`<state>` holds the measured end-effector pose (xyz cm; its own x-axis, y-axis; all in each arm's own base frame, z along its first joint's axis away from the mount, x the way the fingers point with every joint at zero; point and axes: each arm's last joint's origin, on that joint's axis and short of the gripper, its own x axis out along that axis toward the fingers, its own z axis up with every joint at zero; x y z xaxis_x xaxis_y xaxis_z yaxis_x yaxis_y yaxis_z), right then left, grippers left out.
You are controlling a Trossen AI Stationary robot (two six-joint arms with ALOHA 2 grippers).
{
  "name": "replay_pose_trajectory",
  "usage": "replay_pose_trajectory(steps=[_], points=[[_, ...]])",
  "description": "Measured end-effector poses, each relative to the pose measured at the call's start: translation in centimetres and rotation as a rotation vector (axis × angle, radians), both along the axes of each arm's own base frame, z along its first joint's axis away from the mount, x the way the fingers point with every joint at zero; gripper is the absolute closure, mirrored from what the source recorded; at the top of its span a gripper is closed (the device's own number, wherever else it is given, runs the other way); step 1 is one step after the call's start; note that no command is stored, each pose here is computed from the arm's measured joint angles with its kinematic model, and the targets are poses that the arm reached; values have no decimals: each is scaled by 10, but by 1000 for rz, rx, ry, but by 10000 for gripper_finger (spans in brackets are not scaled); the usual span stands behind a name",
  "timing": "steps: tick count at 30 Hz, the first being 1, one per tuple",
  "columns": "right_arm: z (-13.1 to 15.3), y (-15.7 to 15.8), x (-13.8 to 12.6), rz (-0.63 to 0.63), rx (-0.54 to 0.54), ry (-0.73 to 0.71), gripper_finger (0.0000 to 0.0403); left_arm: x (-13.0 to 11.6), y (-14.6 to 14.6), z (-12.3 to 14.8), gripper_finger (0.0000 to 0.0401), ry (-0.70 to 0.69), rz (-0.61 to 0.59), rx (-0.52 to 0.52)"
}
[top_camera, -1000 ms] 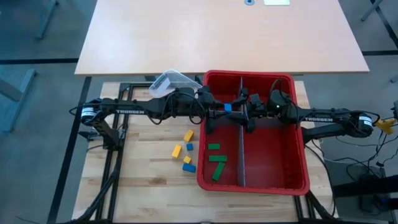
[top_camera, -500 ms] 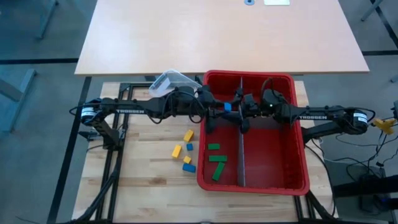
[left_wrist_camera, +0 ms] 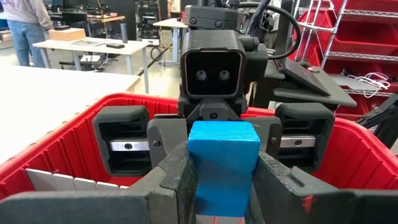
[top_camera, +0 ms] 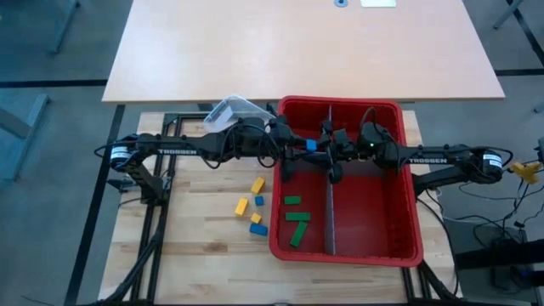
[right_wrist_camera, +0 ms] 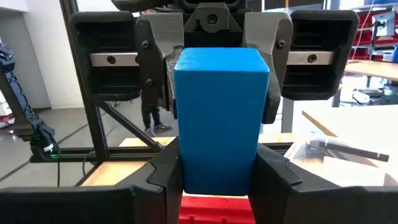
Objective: Sort blocks
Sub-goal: Put the bottom left blue block into the top right of the red bin
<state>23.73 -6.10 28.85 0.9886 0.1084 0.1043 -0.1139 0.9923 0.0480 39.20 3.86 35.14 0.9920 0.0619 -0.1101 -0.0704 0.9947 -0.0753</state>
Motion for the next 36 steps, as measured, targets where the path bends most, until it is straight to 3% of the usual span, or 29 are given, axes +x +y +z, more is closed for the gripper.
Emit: replay_pose_trajectory(steps=[4,10,15,21,29,36], points=[[-1,0,0,-1,2,8,290,0,0,-1,288,5,2,-12],[2,0,-4,-38,2,11,290,0,-1,-3,187,26,17,-17],[5,1,-13,-108,-11,42,288,-1,-1,-6,150,58,21,-20],[9,2,-34,-270,-35,132,289,-2,-1,-8,165,93,24,-22],[10,3,-78,-684,-83,300,284,-5,-1,-13,200,156,28,-27],[0,6,-109,-909,-75,463,282,-6,-1,-14,211,173,29,-30]])
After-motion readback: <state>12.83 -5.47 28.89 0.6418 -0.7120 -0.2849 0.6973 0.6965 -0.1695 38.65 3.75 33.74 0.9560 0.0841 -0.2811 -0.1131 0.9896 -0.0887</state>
